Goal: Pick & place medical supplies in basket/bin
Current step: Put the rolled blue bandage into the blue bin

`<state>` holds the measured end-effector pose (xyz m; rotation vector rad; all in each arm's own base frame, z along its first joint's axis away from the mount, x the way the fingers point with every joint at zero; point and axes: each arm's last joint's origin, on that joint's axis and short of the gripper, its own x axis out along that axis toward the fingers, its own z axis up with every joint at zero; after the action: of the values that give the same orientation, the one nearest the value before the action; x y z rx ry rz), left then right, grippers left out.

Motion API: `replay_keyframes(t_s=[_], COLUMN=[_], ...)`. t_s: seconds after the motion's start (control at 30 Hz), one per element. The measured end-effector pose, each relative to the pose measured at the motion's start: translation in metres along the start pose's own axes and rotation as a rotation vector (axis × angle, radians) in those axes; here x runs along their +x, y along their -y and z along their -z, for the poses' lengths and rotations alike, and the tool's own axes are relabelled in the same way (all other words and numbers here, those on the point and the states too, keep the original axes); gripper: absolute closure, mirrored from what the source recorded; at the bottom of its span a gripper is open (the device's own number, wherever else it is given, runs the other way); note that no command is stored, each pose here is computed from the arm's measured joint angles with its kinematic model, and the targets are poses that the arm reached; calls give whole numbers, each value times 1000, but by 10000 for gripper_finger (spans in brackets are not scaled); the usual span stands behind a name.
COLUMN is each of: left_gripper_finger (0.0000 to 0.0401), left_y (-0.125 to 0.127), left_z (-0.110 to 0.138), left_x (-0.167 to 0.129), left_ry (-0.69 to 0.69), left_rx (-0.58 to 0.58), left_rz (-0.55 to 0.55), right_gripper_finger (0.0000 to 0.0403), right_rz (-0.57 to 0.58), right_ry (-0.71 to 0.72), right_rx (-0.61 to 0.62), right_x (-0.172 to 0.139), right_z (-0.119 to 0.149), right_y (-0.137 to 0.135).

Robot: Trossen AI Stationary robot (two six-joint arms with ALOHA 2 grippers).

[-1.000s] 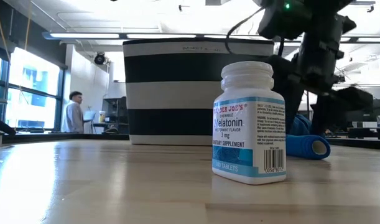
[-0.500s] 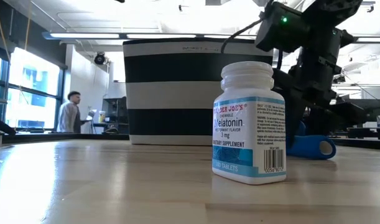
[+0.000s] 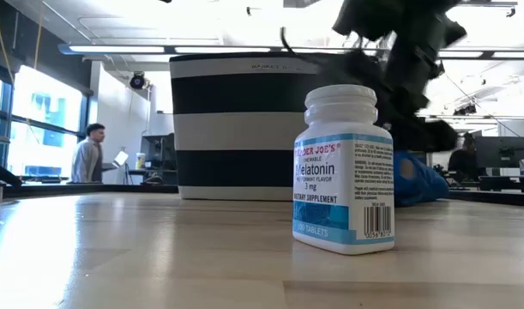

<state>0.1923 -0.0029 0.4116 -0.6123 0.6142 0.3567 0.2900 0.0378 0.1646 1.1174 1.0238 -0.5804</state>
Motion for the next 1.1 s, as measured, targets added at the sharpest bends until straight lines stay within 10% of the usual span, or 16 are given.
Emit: replay_keyframes(t_s=[0.57,0.87,1.1], left_gripper_finger=[32,32,32], left_y=[-1,-5,-5], left_z=[-26,-26,-26], left_x=[-71,-82,-82], left_ry=[308,360,352], left_rx=[37,27,29], left_rz=[-10,-46,-37], right_gripper_finger=[284,284,284], right_rz=[-428,-448,-536], right_ry=[610,891,870], right_rx=[-357,-237,-171], right_x=[-145,-198,-172], right_z=[-75,-158,-206], right_y=[-135,-116,-106])
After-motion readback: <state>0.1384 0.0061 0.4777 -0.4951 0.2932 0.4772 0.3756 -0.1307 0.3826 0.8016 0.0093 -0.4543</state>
